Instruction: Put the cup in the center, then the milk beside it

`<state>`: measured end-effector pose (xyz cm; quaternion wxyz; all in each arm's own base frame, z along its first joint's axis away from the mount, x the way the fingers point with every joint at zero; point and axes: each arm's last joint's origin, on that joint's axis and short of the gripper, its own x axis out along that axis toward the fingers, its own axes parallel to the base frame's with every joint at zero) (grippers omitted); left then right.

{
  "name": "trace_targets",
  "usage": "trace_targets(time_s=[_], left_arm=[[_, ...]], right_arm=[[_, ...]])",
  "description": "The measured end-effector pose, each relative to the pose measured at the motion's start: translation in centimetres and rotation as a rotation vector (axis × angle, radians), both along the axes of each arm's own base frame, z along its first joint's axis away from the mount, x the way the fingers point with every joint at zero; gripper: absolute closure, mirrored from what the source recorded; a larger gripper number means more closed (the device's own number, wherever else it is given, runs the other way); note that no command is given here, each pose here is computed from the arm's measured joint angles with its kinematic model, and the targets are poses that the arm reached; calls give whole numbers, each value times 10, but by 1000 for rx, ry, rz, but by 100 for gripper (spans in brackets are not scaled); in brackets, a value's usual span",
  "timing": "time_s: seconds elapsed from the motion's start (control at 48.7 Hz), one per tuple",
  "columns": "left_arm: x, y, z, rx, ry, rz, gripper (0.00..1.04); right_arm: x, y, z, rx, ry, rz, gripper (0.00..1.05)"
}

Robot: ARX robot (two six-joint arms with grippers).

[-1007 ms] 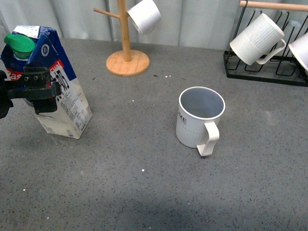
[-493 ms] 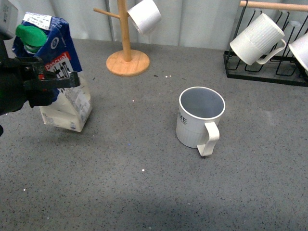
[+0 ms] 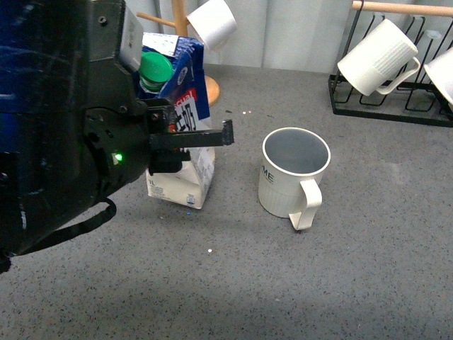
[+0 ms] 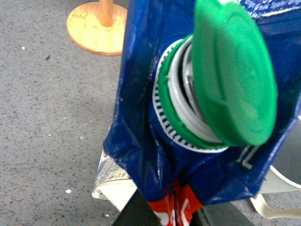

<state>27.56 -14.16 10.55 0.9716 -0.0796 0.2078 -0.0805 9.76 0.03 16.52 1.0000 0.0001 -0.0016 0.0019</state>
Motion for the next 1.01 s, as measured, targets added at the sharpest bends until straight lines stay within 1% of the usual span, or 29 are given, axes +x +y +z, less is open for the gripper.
trace_targets(time_s=[0.226,0.329,0.473,0.637,0.678,0.719,0.74,0.863,1.007], left_arm=[[4,-17,-10,-42,39,12,101],[8,-21,-9,-69,36,19,101],[10,-23,-10,-69,36,17,101],[10,-23,-12,-65,40,16,72],[10,-23,-12,-64,39,19,63],[10,-23,-12,-62,38,22,60],[10,-23,-12,-63,38,23,54],[10,-23,-12,-61,41,23,31],[9,-23,-2,-79,22,25,5]], right_arm=[[0,0,0,0,0,0,9],[0,0,0,0,0,0,9],[0,0,0,0,0,0,9],[0,0,0,0,0,0,9],[0,0,0,0,0,0,9],[0,0,0,0,0,0,9],[0,0,0,0,0,0,9],[0,0,0,0,0,0,9],[0,0,0,0,0,0,9]])
